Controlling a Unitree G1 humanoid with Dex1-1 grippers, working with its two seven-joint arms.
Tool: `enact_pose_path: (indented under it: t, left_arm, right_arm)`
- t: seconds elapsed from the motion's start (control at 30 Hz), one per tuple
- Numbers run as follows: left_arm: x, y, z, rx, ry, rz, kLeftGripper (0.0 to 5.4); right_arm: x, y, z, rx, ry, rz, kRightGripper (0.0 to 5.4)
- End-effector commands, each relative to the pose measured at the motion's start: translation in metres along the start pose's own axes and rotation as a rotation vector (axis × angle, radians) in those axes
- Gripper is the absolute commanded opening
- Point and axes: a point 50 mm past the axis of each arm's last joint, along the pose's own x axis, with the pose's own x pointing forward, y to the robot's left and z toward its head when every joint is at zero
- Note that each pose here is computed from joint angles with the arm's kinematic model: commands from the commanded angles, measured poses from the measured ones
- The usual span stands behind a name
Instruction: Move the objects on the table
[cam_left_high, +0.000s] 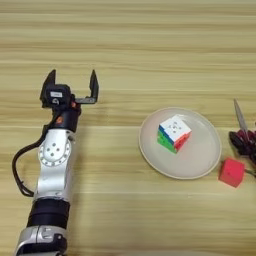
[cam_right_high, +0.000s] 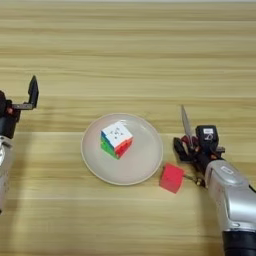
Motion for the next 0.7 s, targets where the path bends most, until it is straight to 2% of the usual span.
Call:
enact_pose_path:
  t: [0.03, 0.4, 0.7]
  left_arm:
    - [0.001, -0.002, 0.002, -0.006, -0.010, -0.006, 5.40]
    - [0.001, -0.003, 0.002, -0.007, -0.011, -0.009, 5.40]
    - [0.002, -0.002, 0.002, -0.005, -0.010, -0.008, 5.40]
  right_arm:
    - [-0.021, 0.008, -0.063, 0.059, 0.313, 0.044, 3.83]
    - [-0.040, 0.013, -0.058, 0.068, 0.326, 0.079, 3.83]
    - [-0.040, 0.018, -0.060, 0.080, 0.334, 0.093, 3.83]
